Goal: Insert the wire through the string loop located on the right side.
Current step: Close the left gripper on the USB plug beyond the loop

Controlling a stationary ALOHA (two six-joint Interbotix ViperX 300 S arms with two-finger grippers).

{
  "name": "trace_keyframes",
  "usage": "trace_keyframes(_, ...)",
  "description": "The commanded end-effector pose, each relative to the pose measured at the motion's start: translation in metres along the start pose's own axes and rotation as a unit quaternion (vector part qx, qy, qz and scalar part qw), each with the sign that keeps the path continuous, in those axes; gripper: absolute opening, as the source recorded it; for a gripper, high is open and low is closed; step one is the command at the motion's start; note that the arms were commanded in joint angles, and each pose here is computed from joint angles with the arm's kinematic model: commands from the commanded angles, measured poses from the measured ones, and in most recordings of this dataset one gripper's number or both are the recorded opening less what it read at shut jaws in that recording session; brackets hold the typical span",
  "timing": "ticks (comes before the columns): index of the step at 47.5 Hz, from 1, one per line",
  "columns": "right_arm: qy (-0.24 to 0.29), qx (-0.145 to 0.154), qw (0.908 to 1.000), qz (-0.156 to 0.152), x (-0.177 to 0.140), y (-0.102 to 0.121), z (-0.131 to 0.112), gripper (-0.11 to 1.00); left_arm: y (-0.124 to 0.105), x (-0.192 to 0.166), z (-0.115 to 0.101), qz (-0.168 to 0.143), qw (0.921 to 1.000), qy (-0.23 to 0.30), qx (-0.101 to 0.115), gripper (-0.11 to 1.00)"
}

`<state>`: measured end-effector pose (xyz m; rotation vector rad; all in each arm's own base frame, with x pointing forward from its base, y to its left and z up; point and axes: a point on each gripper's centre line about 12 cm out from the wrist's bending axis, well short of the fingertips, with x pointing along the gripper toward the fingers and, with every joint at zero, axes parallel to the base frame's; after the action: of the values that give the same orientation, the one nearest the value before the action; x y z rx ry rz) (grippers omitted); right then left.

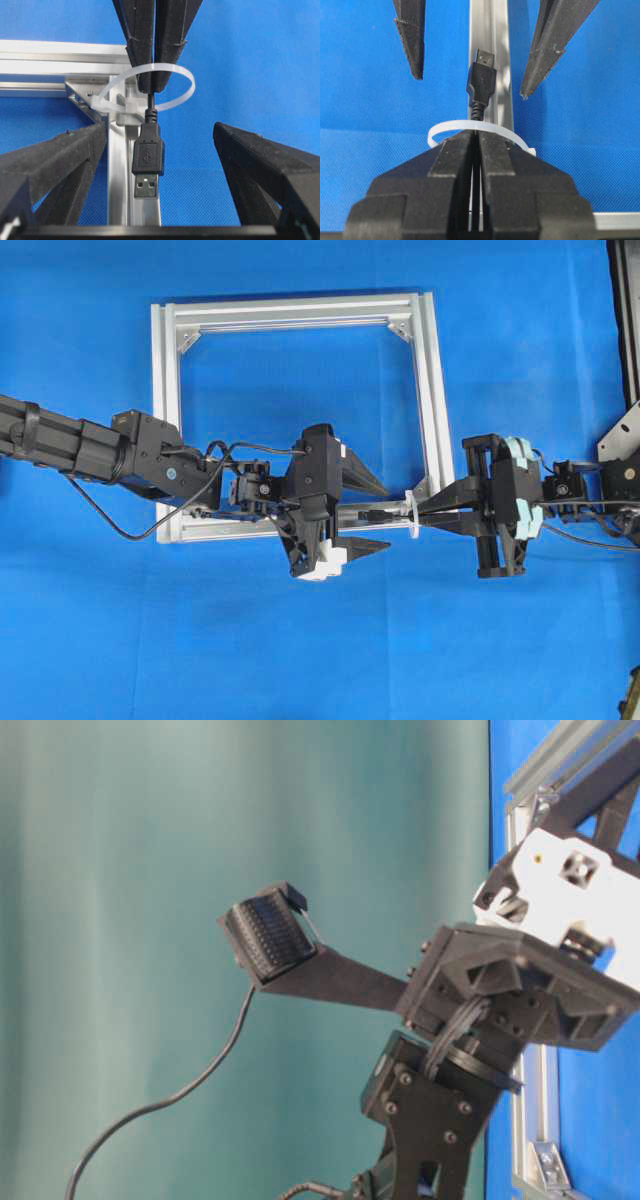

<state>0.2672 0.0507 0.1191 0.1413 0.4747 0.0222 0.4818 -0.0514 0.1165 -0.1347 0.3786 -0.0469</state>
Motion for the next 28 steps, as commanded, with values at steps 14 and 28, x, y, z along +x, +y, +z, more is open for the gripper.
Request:
trace_keyframes(14,-0.012,0.002,0.9999,0.001,0.0014,0.0014,0.007,-0.03,-0.0005,-0.0006,0.0114,-0.001,0.9999,-0.012,-0.001,0.91)
trace_keyframes(28,-0.013,0.002,0.9999,0.001,0.0012,0.0014,0.0075,-0.03,-0.0008,0.0015,0.0115,-0.001,1.0,-0.003,-0.004,0.87)
